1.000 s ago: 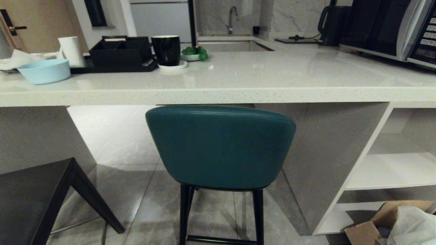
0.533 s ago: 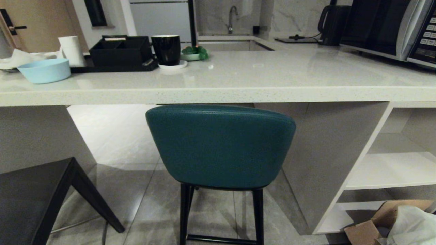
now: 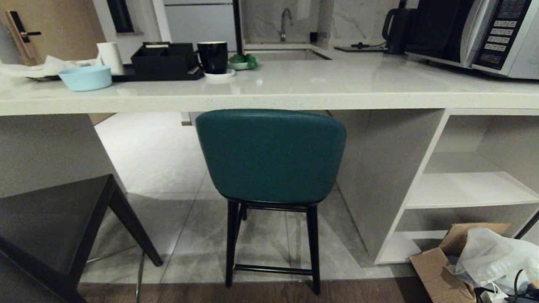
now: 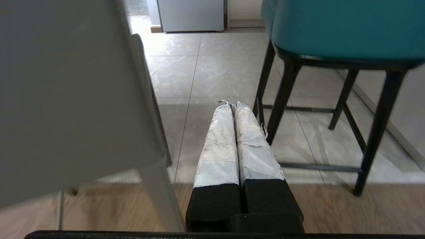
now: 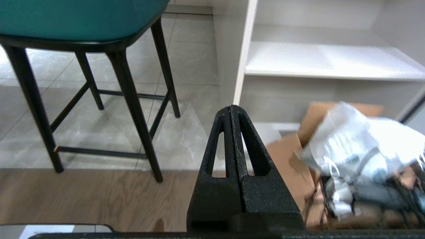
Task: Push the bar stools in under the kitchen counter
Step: Push the gray chair back under the dining table
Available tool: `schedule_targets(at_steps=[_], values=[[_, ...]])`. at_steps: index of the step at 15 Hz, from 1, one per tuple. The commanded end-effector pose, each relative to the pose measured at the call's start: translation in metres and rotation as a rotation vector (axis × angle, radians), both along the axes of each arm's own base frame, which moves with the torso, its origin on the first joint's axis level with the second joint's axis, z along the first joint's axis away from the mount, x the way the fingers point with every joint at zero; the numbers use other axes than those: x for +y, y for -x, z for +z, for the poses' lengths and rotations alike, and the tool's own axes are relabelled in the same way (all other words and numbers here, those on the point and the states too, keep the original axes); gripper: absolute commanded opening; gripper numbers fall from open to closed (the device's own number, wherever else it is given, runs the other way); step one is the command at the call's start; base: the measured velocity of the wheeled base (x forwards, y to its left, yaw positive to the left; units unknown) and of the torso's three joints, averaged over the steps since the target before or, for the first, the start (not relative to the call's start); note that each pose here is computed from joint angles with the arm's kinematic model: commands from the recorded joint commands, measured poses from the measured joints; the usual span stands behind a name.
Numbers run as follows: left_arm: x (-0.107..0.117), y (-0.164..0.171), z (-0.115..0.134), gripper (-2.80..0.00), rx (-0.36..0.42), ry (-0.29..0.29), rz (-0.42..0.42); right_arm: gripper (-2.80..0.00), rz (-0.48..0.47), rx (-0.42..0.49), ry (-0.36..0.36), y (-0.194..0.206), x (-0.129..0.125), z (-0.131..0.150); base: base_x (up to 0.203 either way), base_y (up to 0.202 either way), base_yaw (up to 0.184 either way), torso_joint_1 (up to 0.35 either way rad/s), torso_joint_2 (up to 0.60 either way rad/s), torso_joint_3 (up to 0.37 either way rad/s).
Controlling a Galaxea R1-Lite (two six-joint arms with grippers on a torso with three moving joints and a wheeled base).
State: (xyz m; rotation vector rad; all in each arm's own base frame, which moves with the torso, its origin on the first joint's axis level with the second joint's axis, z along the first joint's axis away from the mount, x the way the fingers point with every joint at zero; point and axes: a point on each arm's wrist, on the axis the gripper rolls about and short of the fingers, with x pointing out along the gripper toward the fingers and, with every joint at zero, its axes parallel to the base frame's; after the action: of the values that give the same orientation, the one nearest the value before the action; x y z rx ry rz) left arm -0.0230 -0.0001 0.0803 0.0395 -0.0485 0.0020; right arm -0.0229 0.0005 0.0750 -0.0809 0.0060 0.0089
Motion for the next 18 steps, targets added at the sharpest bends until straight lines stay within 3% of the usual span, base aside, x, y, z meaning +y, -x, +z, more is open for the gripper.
schedule_targets(at_steps=[1, 10, 18], values=[[0.0, -0.0014, -0.0051, -2.8, 0.018, 0.0, 0.0, -2.8, -0.001, 0.001, -0.007, 0.0, 0.0, -0.0001, -0.201, 0.0, -0.003, 0.003, 0.01, 0.003], [0.0, -0.0014, -0.0049, -2.8, 0.016, 0.0, 0.002, -2.8, -0.001, 0.0, -0.007, 0.0001, 0.0, -0.0001, -0.193, 0.0, -0.001, 0.002, 0.0, 0.003], [0.0, -0.0014, -0.0049, -2.8, 0.016, -0.002, 0.002, -2.8, -0.001, 0.0, -0.007, 0.0001, 0.0, -0.0001, -0.012, 0.008, -0.001, -0.001, 0.0, 0.0]])
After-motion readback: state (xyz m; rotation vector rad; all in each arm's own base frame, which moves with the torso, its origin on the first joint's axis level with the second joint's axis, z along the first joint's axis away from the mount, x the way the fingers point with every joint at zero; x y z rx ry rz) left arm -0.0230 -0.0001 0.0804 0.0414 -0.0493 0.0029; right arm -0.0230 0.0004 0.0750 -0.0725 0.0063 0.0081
